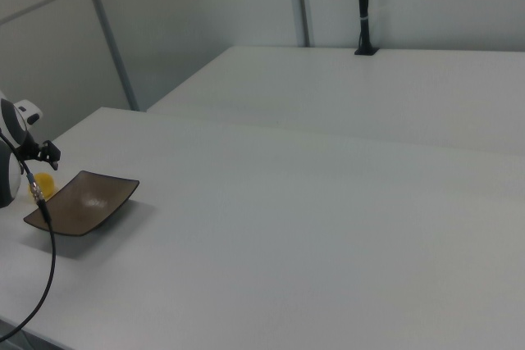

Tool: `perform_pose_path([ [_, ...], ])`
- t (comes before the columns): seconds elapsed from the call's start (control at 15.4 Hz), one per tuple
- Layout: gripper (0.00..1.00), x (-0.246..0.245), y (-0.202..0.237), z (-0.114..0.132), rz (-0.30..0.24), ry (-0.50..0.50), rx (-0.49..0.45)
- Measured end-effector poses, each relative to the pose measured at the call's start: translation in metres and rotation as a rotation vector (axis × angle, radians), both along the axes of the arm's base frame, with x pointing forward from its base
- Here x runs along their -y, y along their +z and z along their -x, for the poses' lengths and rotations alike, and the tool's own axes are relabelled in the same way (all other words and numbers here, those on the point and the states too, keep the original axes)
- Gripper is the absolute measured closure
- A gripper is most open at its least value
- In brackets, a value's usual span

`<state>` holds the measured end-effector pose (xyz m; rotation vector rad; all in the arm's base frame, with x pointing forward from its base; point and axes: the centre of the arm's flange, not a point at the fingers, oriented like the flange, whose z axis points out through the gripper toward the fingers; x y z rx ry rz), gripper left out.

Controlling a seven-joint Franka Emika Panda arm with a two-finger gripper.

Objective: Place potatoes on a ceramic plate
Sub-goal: 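Lower the gripper onto the yellow potato and close on it, then lift the potato and carry it over the brown square plate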

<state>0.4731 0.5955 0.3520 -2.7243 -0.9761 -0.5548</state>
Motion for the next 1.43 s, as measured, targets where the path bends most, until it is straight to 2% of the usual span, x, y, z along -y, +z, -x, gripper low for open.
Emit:
perform_pose_path([
  [0.39,0.01,-0.004,-0.035,0.000,0.038,0.010,0.044],
  [0.58,0.32,-0.004,-0.040,0.000,0.039,0.004,0.059],
  [1.1,0.33,-0.005,-0.035,-0.002,0.029,-0.004,0.065],
  [1.43,0.33,0.003,0.018,-0.014,-0.016,-0.028,0.125],
])
